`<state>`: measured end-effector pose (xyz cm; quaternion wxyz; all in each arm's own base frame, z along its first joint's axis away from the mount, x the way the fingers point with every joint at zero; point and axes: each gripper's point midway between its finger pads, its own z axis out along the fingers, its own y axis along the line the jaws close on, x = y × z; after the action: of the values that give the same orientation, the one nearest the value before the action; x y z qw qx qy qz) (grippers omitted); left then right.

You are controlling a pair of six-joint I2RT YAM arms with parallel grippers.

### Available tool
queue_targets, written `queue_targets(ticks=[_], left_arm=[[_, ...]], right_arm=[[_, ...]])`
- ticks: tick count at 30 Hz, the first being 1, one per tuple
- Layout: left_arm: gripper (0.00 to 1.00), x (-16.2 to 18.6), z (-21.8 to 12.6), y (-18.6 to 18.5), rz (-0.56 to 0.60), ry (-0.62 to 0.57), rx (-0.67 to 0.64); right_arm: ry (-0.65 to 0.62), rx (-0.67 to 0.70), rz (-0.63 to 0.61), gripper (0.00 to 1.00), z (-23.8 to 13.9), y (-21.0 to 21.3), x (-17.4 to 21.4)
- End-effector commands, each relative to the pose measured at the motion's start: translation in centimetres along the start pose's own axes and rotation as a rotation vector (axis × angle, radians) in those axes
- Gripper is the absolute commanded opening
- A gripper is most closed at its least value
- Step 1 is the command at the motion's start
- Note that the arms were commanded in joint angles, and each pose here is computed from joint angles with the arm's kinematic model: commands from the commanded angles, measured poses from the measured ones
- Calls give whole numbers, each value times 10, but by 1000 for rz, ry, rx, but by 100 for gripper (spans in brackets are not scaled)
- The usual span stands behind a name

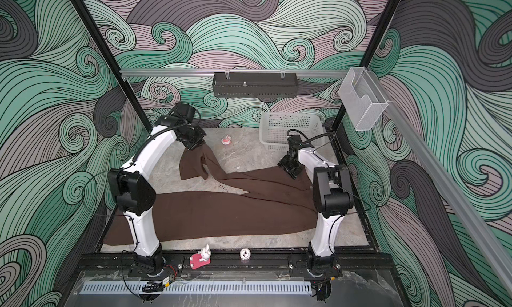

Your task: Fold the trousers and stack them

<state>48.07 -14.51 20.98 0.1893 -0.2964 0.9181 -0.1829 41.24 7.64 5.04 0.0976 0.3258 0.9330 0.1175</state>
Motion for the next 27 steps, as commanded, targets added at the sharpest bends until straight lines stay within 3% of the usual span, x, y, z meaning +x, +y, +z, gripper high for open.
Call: queue_targets(ticks=[1, 5, 7, 11, 14, 19, 27], left_arm=[[1, 10, 29, -1, 20, 49, -108], [27, 20, 63, -13, 36, 114, -134], [36, 15, 63, -15, 46, 108, -125], [58, -10, 34, -10, 42, 49, -96], [67, -31, 1, 8, 13, -8, -77], [72, -40, -21, 69, -94, -46, -65], [71, -10, 22, 148, -294, 51, -61]], right_arm=[[3, 10, 18, 66, -6, -4, 0], [12, -5, 26, 66, -7, -1, 1], [10, -12, 25, 66, -9, 1, 1], [5, -23, 23, 66, -13, 4, 0], [3, -28, 22, 66, -15, 6, -1], [-3, -34, 26, 66, -18, 9, -3], [-8, -49, 32, 66, -23, 17, -6]])
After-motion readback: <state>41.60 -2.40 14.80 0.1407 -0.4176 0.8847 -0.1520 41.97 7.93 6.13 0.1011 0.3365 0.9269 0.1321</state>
